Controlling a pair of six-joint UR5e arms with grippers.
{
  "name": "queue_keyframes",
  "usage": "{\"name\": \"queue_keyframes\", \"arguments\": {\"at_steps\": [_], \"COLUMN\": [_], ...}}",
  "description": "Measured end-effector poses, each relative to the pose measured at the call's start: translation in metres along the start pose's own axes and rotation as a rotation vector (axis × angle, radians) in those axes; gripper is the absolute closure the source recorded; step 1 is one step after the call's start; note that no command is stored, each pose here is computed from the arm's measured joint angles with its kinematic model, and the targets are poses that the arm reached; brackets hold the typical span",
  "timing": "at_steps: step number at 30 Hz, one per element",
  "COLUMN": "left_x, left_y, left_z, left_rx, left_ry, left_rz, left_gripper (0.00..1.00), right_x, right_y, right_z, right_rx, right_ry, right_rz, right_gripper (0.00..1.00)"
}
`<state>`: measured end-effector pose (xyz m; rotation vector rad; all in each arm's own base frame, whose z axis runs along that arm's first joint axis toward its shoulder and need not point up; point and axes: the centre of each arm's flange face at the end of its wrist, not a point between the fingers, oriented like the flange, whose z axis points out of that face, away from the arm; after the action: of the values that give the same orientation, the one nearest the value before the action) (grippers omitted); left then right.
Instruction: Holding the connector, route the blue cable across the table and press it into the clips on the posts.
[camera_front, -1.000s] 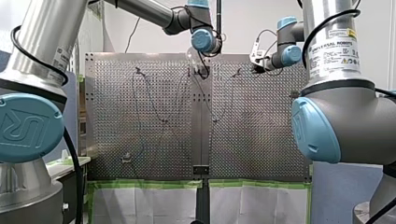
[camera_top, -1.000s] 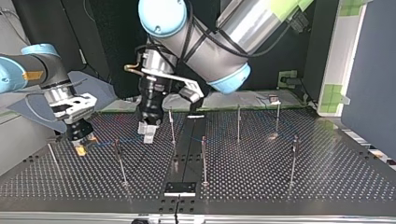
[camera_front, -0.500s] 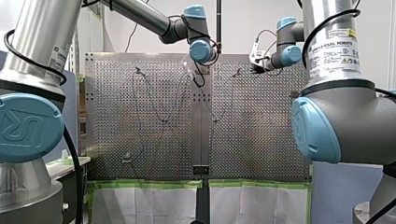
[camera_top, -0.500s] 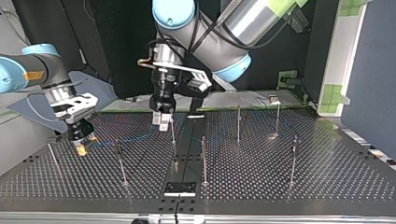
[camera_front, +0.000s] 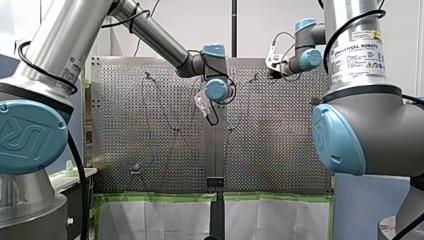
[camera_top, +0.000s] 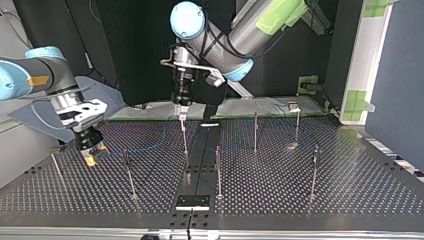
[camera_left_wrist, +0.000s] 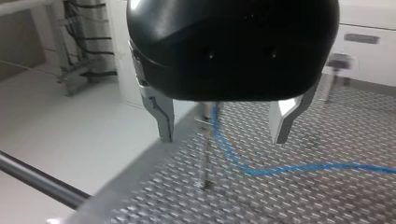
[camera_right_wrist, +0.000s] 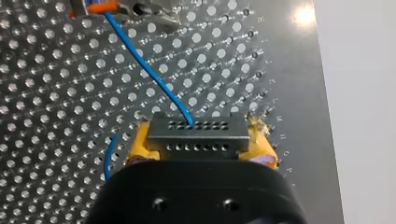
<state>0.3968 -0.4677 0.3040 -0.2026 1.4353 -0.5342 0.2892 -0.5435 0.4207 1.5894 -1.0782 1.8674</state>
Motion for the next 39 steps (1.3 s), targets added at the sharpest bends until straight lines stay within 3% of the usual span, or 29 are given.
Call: {"name": "queue_keyframes", "arguments": {"at_steps": [14,17,21,27,32,39], "left_x": [0.103,0.124,0.146,0.171,0.178,0.175], "left_y": [0.052,0.067,0.098,0.145,0.177,0.217], "left_z": [-0.039,-0.051,-0.061,-0.067,-0.07,-0.073], "left_rx": [-0.026,-0.051,-0.114,-0.16,-0.169,-0.167], "left_ry": [0.109,0.127,0.137,0.168,0.184,0.194], "left_rz": [0.11,0.124,0.124,0.168,0.172,0.218], "left_gripper": [0.0,0.0,0.0,0.0,0.0,0.0], "right_x": [-0.002,-0.002,-0.002,-0.003,-0.003,-0.003], "right_y": [-0.004,-0.004,-0.004,-0.004,-0.004,-0.003], "right_z": [0.001,0.001,0.001,0.001,0.002,0.002], "right_rx": [0.006,0.006,0.007,0.007,0.006,0.003], "right_ry": [-0.003,-0.003,-0.004,-0.002,-0.002,-0.002], "right_rz": [-0.001,-0.001,0.0,-0.001,-0.004,-0.006], "right_gripper": [1.0,1.0,1.0,1.0,1.0,1.0]}}
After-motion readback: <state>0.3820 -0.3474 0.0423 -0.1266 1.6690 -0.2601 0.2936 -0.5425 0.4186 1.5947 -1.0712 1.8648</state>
